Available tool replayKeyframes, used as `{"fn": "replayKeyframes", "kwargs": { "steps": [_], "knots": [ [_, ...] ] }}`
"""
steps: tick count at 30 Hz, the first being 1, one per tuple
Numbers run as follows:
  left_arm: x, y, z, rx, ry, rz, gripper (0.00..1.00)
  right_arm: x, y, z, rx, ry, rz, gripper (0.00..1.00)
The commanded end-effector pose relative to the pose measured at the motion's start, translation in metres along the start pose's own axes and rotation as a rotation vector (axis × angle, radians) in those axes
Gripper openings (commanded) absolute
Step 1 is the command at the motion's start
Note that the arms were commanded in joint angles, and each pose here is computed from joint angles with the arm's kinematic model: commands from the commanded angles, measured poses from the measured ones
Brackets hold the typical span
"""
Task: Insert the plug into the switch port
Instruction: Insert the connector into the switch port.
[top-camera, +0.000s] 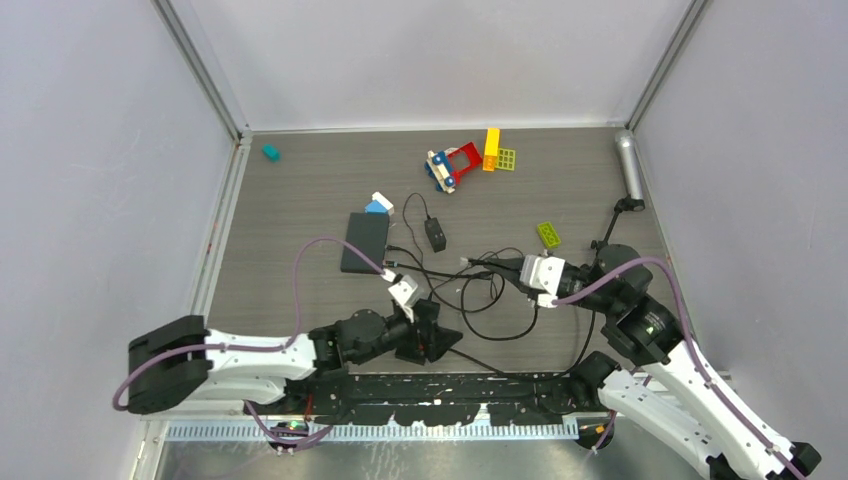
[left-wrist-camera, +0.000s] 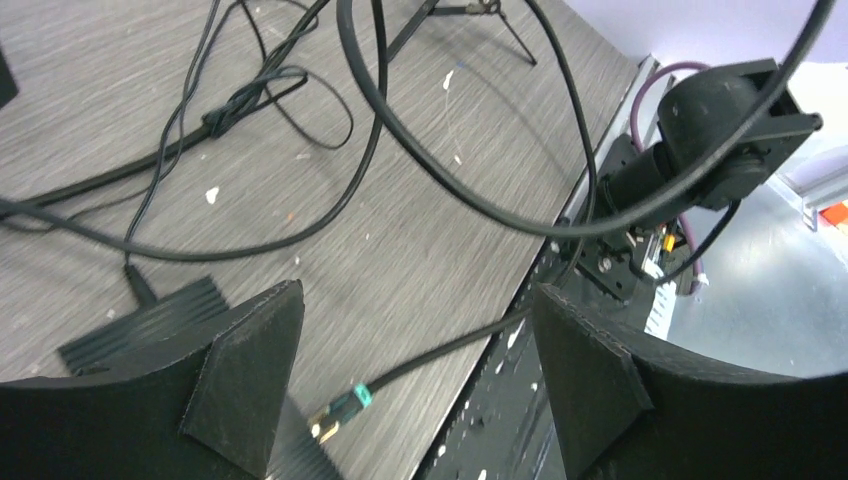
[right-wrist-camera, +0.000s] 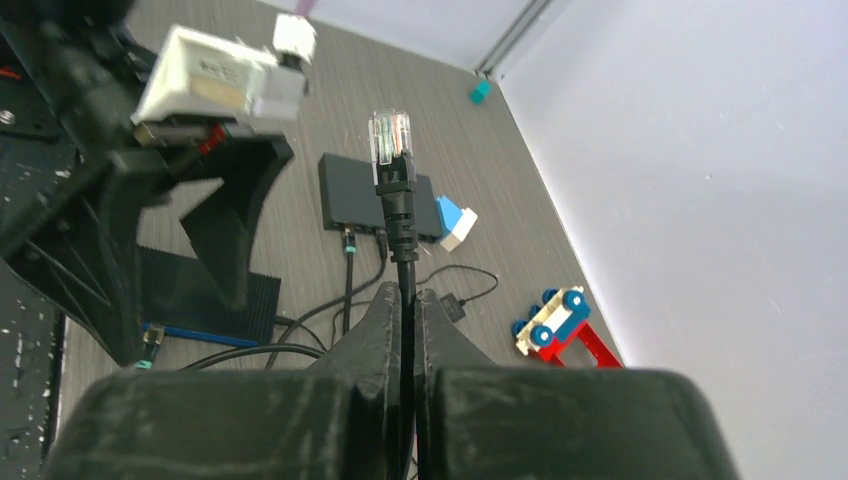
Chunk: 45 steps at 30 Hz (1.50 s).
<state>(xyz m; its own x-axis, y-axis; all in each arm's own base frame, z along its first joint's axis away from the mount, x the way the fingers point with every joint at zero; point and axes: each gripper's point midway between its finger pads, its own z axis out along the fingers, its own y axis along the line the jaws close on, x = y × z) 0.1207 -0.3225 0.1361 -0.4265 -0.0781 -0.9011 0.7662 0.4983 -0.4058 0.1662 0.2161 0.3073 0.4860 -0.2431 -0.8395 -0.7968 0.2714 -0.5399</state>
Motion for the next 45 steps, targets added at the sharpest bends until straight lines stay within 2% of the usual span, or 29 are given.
{"fn": "replayKeyframes", "kwargs": {
  "steps": [1, 4, 8, 11, 17, 22, 32, 37, 45],
  "knots": [
    [-0.054, -0.028, 0.023, 0.083, -0.215, -0.056, 0.85, -0.031, 0.005, -0.005, -0.015, -0.132, 0.011, 0.01],
    [-0.056, -0.034, 0.038, 0.102, -0.236, -0.068, 0.86, -0.031, 0.017, -0.008, -0.063, -0.146, 0.025, 0.00],
    [-0.043, -0.044, 0.068, 0.130, -0.185, -0.064, 0.86, -0.037, 0.030, -0.010, -0.123, -0.180, 0.045, 0.01],
    [-0.039, -0.049, 0.086, 0.159, -0.190, -0.076, 0.85, -0.043, 0.038, -0.012, -0.168, -0.206, 0.063, 0.01],
    [-0.043, -0.044, 0.116, 0.229, -0.228, -0.193, 0.82, -0.044, 0.065, -0.014, -0.291, -0.242, 0.163, 0.00],
    [-0.035, -0.038, 0.141, 0.262, -0.202, -0.217, 0.82, -0.032, 0.080, -0.013, -0.305, -0.254, 0.254, 0.00],
    [-0.056, -0.015, 0.176, 0.249, -0.207, -0.242, 0.84, 0.003, 0.102, 0.004, -0.284, -0.168, 0.409, 0.00],
    [-0.062, -0.014, 0.188, 0.266, -0.197, -0.243, 0.84, 0.015, 0.123, 0.021, -0.290, -0.116, 0.412, 0.01],
    [-0.041, 0.004, 0.181, 0.255, -0.116, -0.237, 0.84, 0.055, 0.147, 0.036, -0.256, 0.029, 0.516, 0.00]
  ]
}}
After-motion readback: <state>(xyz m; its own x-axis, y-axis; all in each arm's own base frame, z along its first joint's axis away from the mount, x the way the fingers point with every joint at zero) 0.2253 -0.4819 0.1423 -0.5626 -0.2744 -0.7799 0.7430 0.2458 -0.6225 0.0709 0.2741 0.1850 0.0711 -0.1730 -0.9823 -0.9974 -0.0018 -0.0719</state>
